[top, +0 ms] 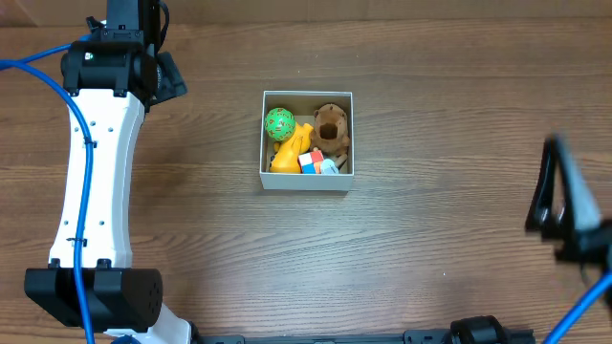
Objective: Pack container
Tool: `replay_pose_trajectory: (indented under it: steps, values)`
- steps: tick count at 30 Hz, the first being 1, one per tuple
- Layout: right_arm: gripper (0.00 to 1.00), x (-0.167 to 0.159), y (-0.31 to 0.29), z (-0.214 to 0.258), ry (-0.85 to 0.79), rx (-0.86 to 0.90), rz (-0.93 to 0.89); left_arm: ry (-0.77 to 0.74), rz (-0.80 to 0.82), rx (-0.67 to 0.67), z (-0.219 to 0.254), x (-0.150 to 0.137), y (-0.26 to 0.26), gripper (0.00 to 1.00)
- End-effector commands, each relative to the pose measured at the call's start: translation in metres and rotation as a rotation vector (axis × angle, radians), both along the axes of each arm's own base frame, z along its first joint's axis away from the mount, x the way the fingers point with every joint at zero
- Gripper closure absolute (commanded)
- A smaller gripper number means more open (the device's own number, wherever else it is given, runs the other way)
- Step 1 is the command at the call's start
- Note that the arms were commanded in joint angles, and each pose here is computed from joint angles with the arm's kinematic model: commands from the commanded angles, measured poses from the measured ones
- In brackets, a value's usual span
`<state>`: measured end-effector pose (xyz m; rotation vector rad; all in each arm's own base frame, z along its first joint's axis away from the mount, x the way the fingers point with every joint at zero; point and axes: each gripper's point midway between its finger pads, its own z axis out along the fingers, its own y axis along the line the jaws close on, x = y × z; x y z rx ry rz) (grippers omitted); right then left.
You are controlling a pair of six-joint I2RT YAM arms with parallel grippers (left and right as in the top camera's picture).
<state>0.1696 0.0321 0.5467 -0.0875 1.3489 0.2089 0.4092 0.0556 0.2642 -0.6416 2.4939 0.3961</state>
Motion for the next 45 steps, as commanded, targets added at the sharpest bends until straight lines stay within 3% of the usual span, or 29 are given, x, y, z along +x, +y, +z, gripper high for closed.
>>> replay_pose_trajectory:
  steps: [1, 8, 15, 45]
  values:
    - [0.0, 0.003, -0.005, -0.066, 0.016, -0.031, -0.037, 0.005, 0.005, 0.022, 0.001, 0.001, 0.005, 0.0]
    - [0.0, 0.027, -0.009, -0.184, 0.006, -0.036, -0.068, 0.005, 0.005, 0.022, 0.001, 0.001, 0.005, 0.0]
    - [0.0, 0.05, -0.003, -0.256, -0.055, -0.051, -0.032, 0.005, 0.005, 0.022, 0.001, 0.001, 0.005, 0.0]
    - [0.0, 0.076, -0.012, -0.36, 0.185, 0.046, -0.065, 0.005, 0.005, 0.022, 0.001, 0.001, 0.005, 0.0]
